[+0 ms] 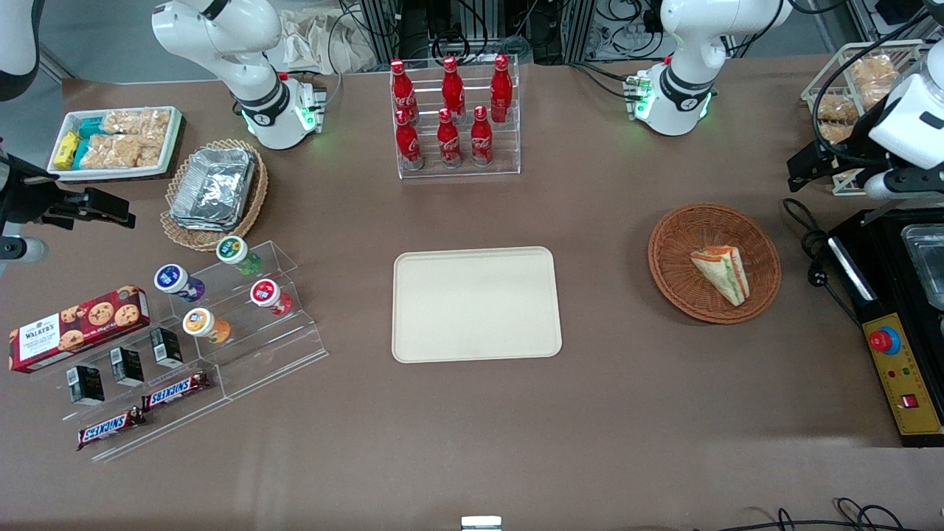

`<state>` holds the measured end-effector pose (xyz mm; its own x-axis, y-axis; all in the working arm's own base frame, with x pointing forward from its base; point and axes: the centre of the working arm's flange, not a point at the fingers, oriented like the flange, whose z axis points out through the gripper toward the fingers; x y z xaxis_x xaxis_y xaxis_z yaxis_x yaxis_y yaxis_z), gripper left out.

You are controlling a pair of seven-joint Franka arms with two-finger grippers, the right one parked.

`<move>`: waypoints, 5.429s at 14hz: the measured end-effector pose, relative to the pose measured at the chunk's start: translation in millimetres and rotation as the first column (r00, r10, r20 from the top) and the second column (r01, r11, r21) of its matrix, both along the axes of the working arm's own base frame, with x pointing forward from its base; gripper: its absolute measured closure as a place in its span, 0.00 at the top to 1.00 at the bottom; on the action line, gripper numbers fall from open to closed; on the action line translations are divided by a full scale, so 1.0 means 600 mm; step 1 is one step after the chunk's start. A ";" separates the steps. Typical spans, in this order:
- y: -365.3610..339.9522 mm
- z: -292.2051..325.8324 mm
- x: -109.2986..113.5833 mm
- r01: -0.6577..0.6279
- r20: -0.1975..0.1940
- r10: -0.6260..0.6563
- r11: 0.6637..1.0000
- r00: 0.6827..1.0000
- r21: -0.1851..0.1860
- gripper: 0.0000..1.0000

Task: Place sandwich from basket to tray
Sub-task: 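Lower the left gripper onto the wrapped sandwich in the wicker basket and grasp it, then lift the sandwich with the left gripper and carry it over the cream tray, then lower the sandwich onto the tray and open the left gripper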

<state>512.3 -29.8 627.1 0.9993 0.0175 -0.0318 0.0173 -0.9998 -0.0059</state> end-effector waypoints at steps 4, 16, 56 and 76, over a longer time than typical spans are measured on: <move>-0.003 -0.014 0.022 -0.014 -0.018 0.014 1.000 1.000 -0.001 1.00; 0.044 -0.401 -0.037 -0.626 0.073 0.626 0.779 0.776 -0.029 0.99; -0.621 -0.530 0.047 -0.179 0.076 0.184 0.982 0.980 -0.068 0.21; -0.641 -0.541 0.068 -0.266 0.177 0.265 0.964 0.948 -0.018 1.00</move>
<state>553.3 -414.4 302.6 0.9481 0.2829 0.1450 0.2837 -0.9588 0.0156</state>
